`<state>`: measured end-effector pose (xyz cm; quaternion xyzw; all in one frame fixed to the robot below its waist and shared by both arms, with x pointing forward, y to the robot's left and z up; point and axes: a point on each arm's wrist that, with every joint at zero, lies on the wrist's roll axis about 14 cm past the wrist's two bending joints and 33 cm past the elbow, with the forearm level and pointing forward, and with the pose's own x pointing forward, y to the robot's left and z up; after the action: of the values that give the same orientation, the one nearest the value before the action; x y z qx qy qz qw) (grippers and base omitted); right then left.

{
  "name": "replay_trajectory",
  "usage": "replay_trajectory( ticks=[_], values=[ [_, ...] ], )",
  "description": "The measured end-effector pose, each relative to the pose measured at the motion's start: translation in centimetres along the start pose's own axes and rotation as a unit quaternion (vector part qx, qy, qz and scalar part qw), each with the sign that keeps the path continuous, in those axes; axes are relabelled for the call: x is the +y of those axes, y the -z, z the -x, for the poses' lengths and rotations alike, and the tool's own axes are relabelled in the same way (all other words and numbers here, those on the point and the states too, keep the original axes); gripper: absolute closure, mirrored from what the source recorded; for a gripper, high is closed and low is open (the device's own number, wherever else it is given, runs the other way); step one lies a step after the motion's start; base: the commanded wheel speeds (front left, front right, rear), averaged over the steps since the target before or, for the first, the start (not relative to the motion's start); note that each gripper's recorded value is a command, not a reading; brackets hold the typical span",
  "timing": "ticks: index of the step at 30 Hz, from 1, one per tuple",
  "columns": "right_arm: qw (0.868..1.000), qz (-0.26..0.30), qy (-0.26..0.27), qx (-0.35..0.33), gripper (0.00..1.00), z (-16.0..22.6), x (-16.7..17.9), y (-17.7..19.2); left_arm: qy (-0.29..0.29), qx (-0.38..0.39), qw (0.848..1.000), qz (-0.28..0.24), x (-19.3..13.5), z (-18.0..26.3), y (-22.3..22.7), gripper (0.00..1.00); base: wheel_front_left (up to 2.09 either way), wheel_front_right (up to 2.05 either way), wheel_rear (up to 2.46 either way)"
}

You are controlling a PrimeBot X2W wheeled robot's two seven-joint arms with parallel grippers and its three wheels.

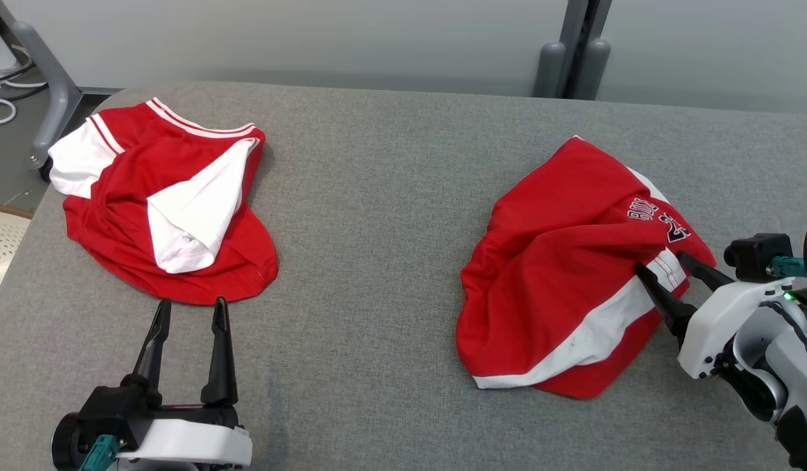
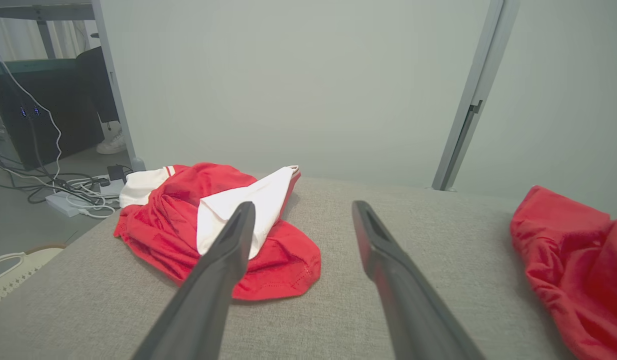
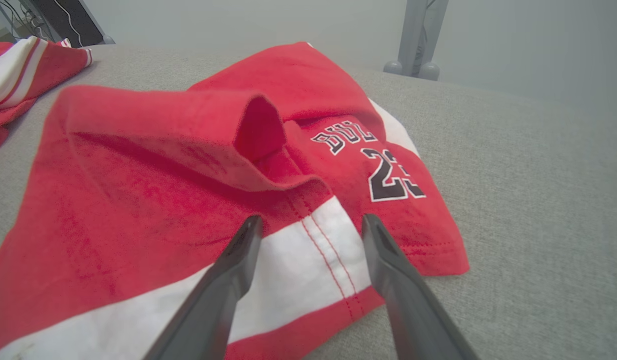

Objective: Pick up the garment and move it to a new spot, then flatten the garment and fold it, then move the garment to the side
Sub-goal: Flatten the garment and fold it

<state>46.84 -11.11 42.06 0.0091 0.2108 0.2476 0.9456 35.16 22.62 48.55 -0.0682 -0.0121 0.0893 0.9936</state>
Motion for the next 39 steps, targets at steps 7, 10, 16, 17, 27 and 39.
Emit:
replay_trajectory(
  ticks=[7, 10, 16, 17, 27, 39],
  values=[
    [1.0, -0.007, -0.009, 0.016, 0.0, -0.5, 0.2, 0.5, -0.003, 0.005, 1.0, -0.002, 0.2, 0.0, 0.3, 0.0, 0.0, 0.0, 0.0],
    [1.0, -0.012, -0.01, 0.023, 0.0, -0.5, 0.3, 1.0, -0.003, 0.005, 1.0, -0.002, 0.2, 0.0, 0.3, 0.0, 0.0, 0.0, 0.0],
    [0.999, -0.022, -0.018, 0.023, 0.3, -1.0, 0.7, 1.0, -0.002, 0.003, 1.0, -0.003, 0.2, -0.3, 0.2, 0.0, 0.0, 0.0, 0.0],
    [0.999, -0.024, -0.02, 0.021, 0.89, -1.1, 0.8, 1.0, -0.004, 0.003, 1.0, -0.004, 0.3, -0.3, 0.2, 0.0, 0.0, 0.0, 0.0],
    [1.0, -0.027, -0.01, 0.006, 1.0, 0.0, 0.1, 0.8, 0.0, -0.002, 1.0, -0.001, 0.1, -0.3, -0.1, 0.0, 0.0, 0.0, 0.0],
    [0.997, -0.067, 0.028, -0.024, 1.0, 3.8, -2.0, 0.6, 0.039, -0.003, 0.999, 0.01, -2.6, -1.0, 0.0, 0.0, 0.0, 0.0, 0.0]
  ],
)
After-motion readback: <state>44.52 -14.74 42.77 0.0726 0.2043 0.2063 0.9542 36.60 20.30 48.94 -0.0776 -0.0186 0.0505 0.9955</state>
